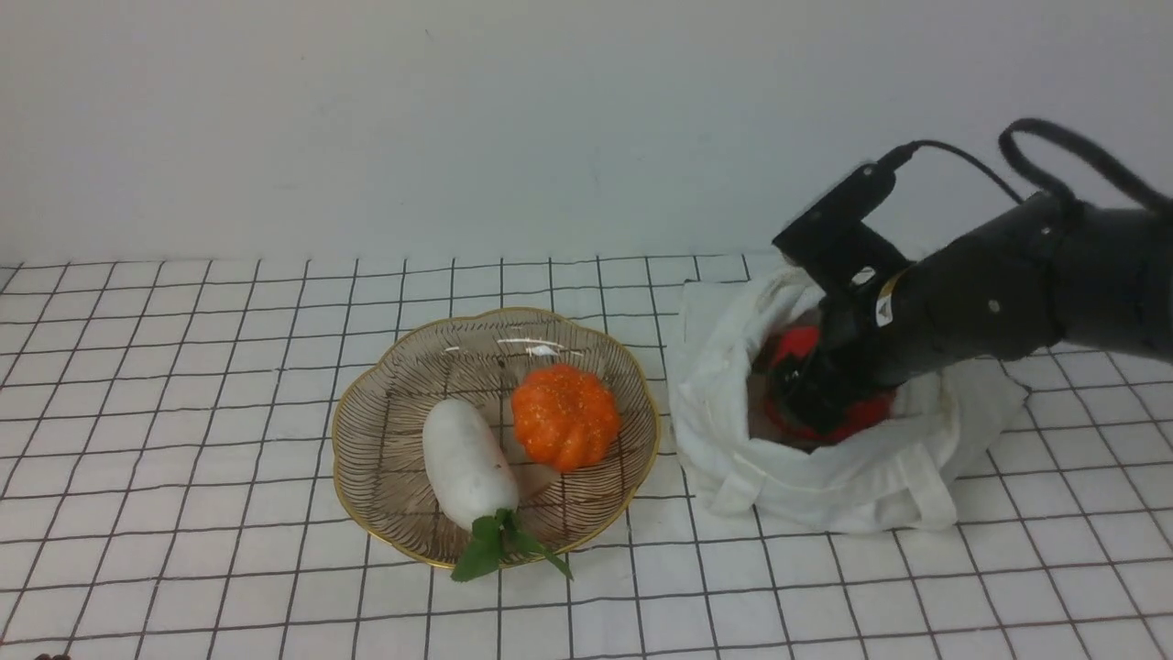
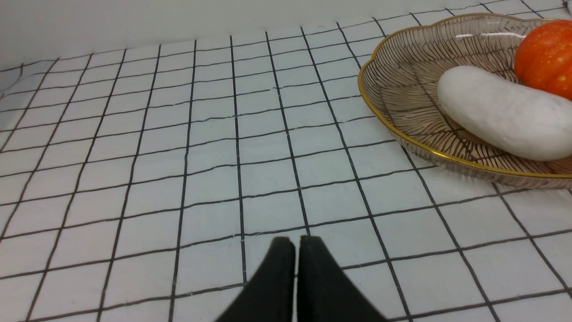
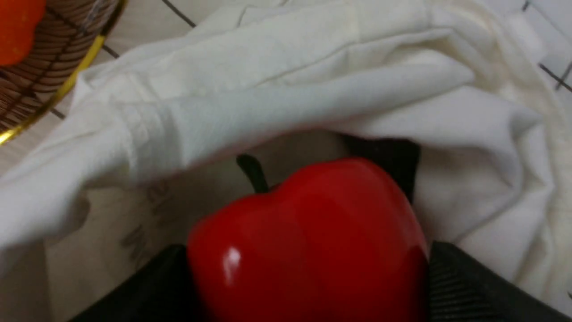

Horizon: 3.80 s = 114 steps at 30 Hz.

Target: Take vegetables from bag on white checkered tablecloth place on plate.

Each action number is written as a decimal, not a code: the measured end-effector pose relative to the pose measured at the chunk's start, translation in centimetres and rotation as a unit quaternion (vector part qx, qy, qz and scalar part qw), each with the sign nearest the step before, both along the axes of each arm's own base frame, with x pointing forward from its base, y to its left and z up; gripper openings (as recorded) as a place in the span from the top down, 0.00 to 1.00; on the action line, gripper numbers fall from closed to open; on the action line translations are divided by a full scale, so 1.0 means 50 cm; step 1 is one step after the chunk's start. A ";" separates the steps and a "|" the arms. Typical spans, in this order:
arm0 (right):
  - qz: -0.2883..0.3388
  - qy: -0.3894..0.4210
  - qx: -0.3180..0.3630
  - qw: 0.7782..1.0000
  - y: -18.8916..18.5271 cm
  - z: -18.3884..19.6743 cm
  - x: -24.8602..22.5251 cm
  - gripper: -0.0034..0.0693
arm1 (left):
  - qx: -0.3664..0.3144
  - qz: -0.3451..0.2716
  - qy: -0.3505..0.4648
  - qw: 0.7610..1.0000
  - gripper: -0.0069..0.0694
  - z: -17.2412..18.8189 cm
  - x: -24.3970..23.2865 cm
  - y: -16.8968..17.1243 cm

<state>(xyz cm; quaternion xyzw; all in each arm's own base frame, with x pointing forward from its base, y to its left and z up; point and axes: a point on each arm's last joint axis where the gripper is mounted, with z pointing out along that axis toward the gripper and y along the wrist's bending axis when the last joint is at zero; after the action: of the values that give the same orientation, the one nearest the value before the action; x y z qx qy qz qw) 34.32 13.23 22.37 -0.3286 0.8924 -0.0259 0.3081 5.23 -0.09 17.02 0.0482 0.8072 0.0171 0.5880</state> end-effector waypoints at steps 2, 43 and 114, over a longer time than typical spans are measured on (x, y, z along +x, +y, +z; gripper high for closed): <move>-0.015 0.001 0.008 1.000 -0.007 0.028 -0.014 0.11 | 0.000 0.000 0.000 1.000 0.92 0.000 0.000 0.000; 0.116 0.074 0.110 0.984 0.308 -0.036 -0.024 0.11 | 0.000 0.000 0.000 1.000 0.92 0.000 0.000 0.000; -0.031 -0.377 0.383 0.843 -0.306 0.215 -0.664 0.97 | 0.000 0.000 0.000 1.000 0.92 0.000 0.000 0.000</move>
<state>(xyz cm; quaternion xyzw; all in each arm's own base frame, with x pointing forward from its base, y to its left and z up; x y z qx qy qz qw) 1.10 -2.09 33.10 -0.1218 0.6560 0.1864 0.7211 5.23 -0.09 17.02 0.0482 0.8072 0.0171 0.5880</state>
